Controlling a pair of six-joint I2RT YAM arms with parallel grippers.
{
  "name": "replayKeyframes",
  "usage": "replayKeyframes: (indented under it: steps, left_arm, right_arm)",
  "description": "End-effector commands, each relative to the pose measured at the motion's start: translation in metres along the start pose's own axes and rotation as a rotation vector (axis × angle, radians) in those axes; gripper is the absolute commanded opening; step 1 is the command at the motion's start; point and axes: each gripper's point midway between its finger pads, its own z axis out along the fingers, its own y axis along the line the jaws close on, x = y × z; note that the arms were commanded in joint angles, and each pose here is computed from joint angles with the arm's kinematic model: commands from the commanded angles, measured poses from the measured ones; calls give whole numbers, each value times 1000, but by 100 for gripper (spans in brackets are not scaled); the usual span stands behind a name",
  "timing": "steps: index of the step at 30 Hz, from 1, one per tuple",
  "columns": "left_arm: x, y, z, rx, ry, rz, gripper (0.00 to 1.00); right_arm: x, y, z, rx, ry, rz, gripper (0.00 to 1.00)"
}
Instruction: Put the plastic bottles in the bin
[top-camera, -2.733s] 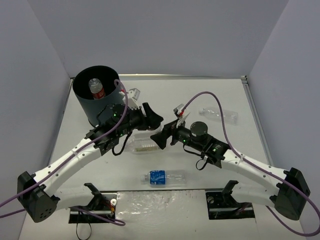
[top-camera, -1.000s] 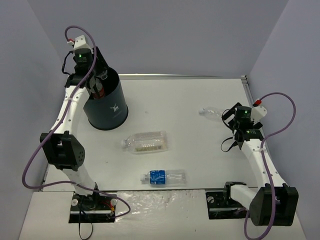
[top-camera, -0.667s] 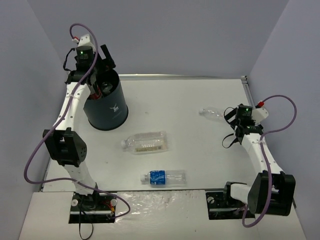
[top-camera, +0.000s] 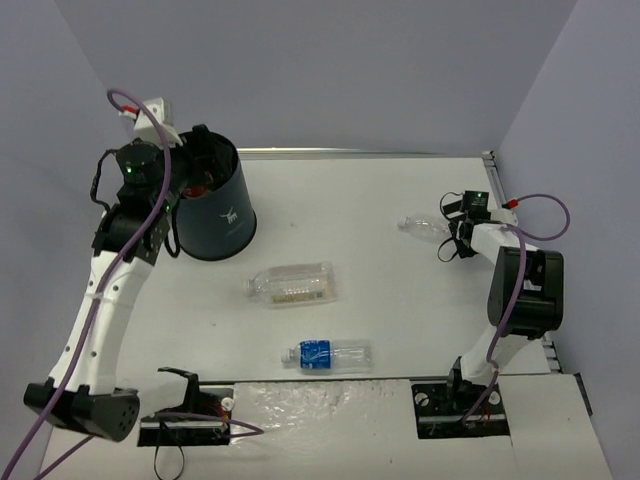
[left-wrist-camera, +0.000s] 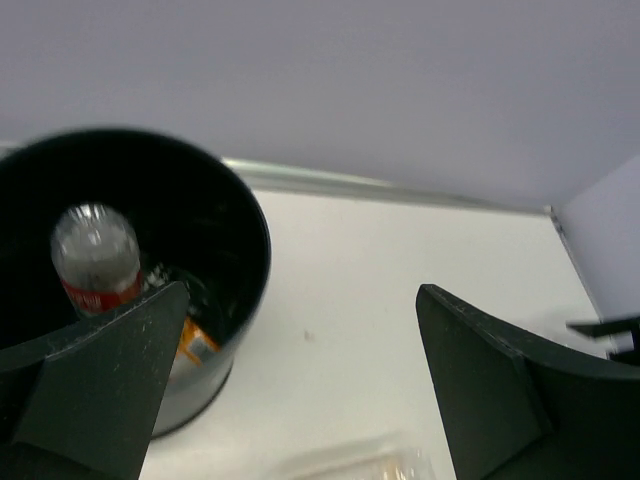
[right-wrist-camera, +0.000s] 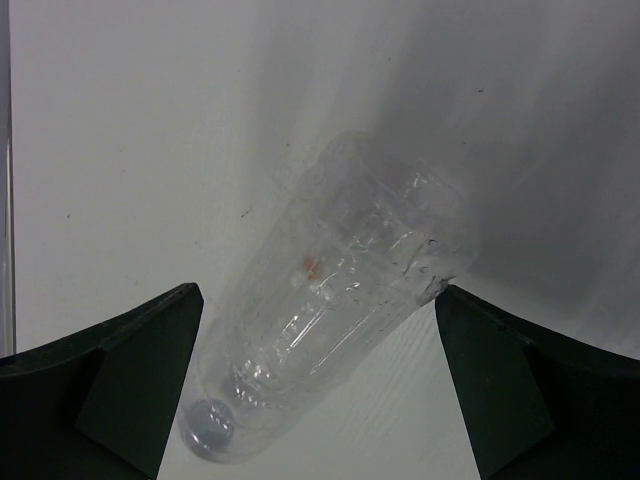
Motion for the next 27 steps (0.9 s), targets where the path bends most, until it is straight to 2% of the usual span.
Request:
replayKeyframes:
  steps: [1,4,7,9,10,13,17,21,23,27]
  left_arm:
    - [15,-10,-14,32,-24,-15,97]
    - [37,-7,-22,28,9,-33,97]
    - [52,-5,-29,21,44,-40,97]
    - [56,-7,-31,31,52,-46,97]
    - [57,-9,-32,42,56,-43,97]
    - [68,-26,-34,138,98,-15,97]
    - [85,-62,-34,339,172,10,97]
    - [111,-101,-25,482,266,-29,97]
    - [126,-138,-30,614,335,-47,97]
    - [156,-186,-32,742,427,-15,97]
  right_arm:
    - [-14,23,10,-55,-56,127,100]
    - [-10,18,22,-34,-53,134,94]
    - [-5,16,29,-33,-46,144,72]
    - [-5,22,28,-68,-45,147,51]
    - [-6,25,27,-80,-45,146,50]
    - [-8,42,14,-164,-34,86,34]
    - [-3,75,-17,-350,2,-73,27]
    - [30,127,-83,-703,131,-321,25]
    - [57,144,-124,-843,200,-436,25]
    - [94,163,-186,-1010,256,-480,23]
